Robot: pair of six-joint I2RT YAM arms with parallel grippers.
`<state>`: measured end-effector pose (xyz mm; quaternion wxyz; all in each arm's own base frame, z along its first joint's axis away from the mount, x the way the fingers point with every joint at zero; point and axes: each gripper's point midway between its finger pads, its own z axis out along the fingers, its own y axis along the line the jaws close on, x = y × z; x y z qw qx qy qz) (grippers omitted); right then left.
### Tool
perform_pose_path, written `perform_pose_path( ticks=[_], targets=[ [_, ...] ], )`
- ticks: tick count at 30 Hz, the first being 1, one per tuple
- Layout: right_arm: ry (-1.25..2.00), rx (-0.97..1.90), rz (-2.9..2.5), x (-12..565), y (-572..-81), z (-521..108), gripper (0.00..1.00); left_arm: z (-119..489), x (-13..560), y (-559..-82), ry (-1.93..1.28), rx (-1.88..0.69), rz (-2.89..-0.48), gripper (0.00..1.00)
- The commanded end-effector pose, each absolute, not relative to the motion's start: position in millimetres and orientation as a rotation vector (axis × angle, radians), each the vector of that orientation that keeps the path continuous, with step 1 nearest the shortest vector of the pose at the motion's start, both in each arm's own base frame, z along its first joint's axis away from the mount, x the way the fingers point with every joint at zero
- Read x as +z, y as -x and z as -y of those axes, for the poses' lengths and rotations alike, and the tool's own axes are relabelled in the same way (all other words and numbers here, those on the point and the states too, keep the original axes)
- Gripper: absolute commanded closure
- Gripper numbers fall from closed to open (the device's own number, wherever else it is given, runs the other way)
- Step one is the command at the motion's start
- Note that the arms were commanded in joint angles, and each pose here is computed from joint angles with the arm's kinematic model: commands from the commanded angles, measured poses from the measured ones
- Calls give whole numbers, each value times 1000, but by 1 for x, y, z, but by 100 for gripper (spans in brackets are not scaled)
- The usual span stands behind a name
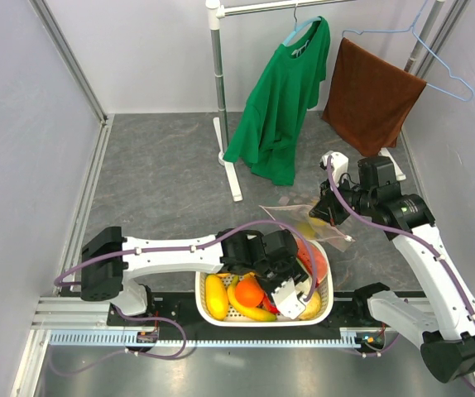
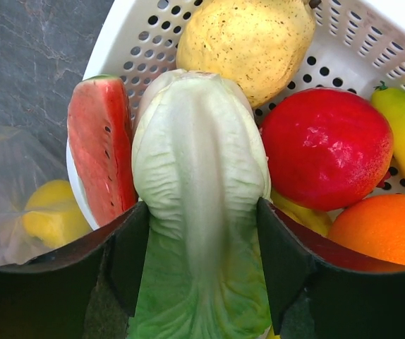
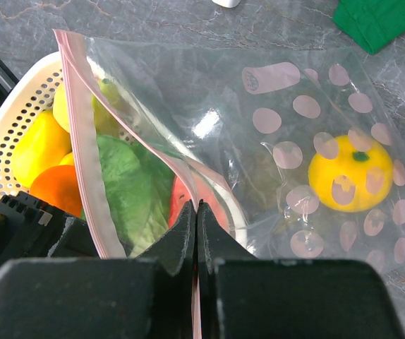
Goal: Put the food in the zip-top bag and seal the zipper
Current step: Pick up the fake vegetable from the bin.
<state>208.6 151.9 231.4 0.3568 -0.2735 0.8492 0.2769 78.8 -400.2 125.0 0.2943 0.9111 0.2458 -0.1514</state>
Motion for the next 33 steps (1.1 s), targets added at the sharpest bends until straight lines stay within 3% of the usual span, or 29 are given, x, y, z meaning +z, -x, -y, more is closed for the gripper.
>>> perform_pose_path(
  ticks=[1,7,19,28,33],
  targets=[
    [724,736,-2148,240,-212,-157,100,394,136,-70,-2427,-436,-575,35],
    [728,741,-2146,240,-212,-158,100,390,168,-61,-2376,-489,-540,54],
    [723,743,-2159,238,-214,-159,100,384,211,-53,-2282,-560,-605,81],
    [703,754,-2166,238,-217,-160,100,382,275,-55,-2111,-589,-678,83],
    [693,757,-2167,237,-217,-161,100,377,300,-55,-2015,-695,-860,85]
  ],
)
